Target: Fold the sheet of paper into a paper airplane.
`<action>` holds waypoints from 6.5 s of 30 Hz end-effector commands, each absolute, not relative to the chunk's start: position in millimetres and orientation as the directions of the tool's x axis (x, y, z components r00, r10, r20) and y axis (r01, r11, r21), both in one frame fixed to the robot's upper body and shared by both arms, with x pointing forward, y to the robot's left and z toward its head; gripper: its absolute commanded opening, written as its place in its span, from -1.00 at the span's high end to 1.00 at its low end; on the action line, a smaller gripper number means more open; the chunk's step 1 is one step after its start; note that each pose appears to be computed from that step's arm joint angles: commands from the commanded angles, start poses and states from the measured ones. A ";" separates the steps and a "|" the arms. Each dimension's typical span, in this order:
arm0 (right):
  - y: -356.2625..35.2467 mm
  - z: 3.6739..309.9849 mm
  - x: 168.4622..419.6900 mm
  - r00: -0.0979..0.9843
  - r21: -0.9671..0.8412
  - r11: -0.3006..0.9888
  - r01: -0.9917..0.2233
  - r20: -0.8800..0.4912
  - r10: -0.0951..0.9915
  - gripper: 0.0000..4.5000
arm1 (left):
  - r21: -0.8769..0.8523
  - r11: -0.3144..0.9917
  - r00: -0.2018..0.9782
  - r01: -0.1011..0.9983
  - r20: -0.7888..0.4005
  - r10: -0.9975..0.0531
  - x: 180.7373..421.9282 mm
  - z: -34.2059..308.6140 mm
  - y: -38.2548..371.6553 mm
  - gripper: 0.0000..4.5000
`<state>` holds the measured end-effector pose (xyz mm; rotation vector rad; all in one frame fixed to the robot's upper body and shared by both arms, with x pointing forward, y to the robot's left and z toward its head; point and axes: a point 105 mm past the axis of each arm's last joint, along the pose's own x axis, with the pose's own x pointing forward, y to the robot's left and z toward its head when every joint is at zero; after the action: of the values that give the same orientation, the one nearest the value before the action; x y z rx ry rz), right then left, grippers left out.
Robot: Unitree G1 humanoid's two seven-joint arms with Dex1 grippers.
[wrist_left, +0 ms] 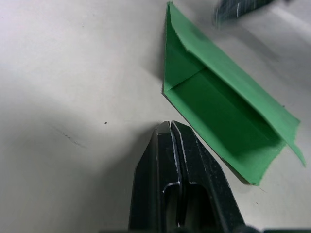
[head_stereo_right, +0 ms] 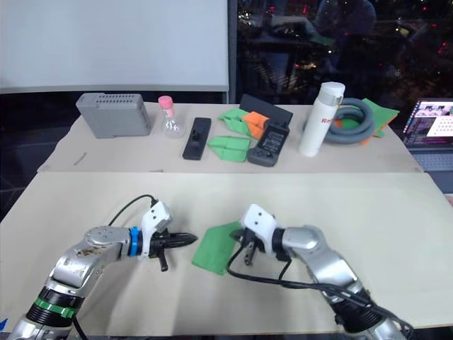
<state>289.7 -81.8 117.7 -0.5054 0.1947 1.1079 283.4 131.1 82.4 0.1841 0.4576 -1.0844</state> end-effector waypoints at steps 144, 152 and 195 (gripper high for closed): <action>-85.2 102.7 244.9 0.307 -0.460 -0.040 -0.887 -0.653 0.692 0.99 | 0.063 0.208 0.217 0.976 -0.369 -0.904 308.3 76.9 51.7 1.00; -84.6 105.1 243.3 0.320 -0.404 0.050 -0.913 -0.635 0.703 0.72 | 0.061 0.189 0.198 0.980 -0.407 -0.892 308.1 62.2 53.5 1.00; -84.3 67.1 269.3 0.496 -0.148 0.493 -0.857 -0.492 0.715 0.99 | 0.079 0.220 0.231 0.972 -0.467 -0.854 290.2 55.8 77.9 1.00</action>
<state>273.7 -84.9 75.1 -0.4119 0.3523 0.9607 291.7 75.7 68.3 0.3659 0.3024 -1.3052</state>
